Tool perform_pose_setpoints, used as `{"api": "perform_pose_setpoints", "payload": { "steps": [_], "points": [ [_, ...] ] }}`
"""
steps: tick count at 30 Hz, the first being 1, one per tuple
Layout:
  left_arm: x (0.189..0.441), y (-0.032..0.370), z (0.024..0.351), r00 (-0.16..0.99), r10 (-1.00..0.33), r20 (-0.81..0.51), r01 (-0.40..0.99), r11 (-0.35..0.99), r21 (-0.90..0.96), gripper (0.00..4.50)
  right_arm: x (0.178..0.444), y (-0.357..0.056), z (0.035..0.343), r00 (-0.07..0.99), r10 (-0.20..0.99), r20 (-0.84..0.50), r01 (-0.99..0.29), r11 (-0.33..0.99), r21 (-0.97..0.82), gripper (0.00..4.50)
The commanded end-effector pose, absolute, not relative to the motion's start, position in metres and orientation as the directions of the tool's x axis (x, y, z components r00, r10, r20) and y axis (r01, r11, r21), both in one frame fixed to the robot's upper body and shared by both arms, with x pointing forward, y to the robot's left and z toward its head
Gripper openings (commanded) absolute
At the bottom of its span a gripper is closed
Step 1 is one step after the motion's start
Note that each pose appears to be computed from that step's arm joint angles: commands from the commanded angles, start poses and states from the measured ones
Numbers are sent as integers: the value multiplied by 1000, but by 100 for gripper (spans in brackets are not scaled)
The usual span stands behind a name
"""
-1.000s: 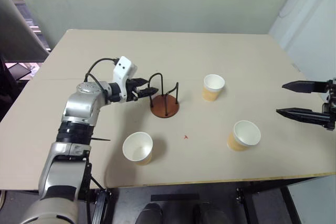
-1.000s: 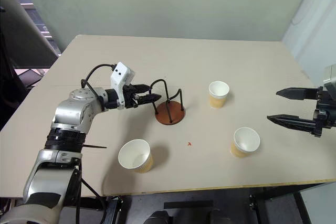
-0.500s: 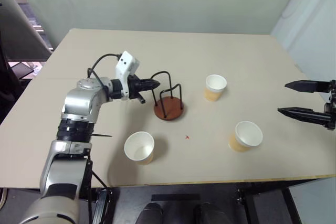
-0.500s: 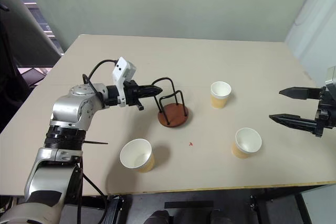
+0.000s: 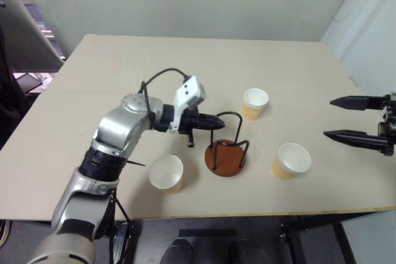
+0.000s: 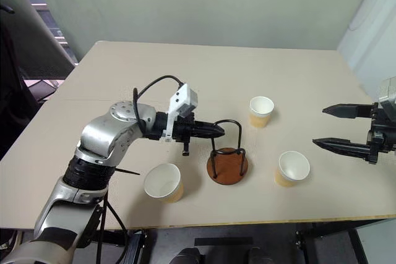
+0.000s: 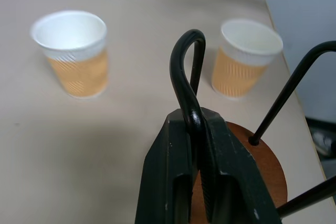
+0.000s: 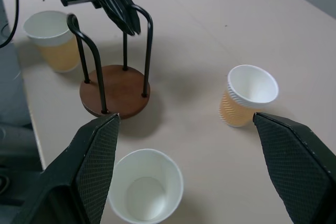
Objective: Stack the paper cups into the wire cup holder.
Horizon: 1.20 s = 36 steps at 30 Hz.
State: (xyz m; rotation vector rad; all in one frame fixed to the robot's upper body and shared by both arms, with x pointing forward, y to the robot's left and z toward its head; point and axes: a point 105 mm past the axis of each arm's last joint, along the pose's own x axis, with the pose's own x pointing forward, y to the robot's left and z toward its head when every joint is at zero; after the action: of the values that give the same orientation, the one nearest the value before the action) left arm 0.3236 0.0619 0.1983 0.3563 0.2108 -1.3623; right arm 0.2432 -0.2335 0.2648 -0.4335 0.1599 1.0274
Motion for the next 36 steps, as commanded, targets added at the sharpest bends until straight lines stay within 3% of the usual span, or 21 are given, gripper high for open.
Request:
{"api": "perform_pose_setpoints", "payload": {
  "steps": [1, 10, 18, 19, 30, 36],
  "points": [
    [323, 58, 198, 207, -908, -365, 968, 136, 210, 3, 239, -229, 269, 504, 801, -323, -858, 421, -294, 412],
    [319, 51, 170, 170, -902, -398, 978, 106, 178, 3, 236, -229, 268, 513, 795, -324, -854, 432, -292, 412],
    [326, 53, 159, 207, -883, -421, 973, 139, 185, 3, 234, -222, 265, 487, 805, -339, -870, 412, -271, 412],
    [327, 53, 158, 211, -882, -422, 972, 146, 183, 63, 234, -222, 264, 484, 806, -340, -872, 410, -268, 412],
    [323, 60, 165, 210, -887, -412, 972, 145, 183, 439, 233, -213, 262, 458, 819, -347, -887, 391, -247, 412],
    [318, 81, 188, 222, -907, -357, 970, 169, 176, 439, 229, -211, 244, 403, 812, -422, -915, 359, -182, 412]
  ]
}}
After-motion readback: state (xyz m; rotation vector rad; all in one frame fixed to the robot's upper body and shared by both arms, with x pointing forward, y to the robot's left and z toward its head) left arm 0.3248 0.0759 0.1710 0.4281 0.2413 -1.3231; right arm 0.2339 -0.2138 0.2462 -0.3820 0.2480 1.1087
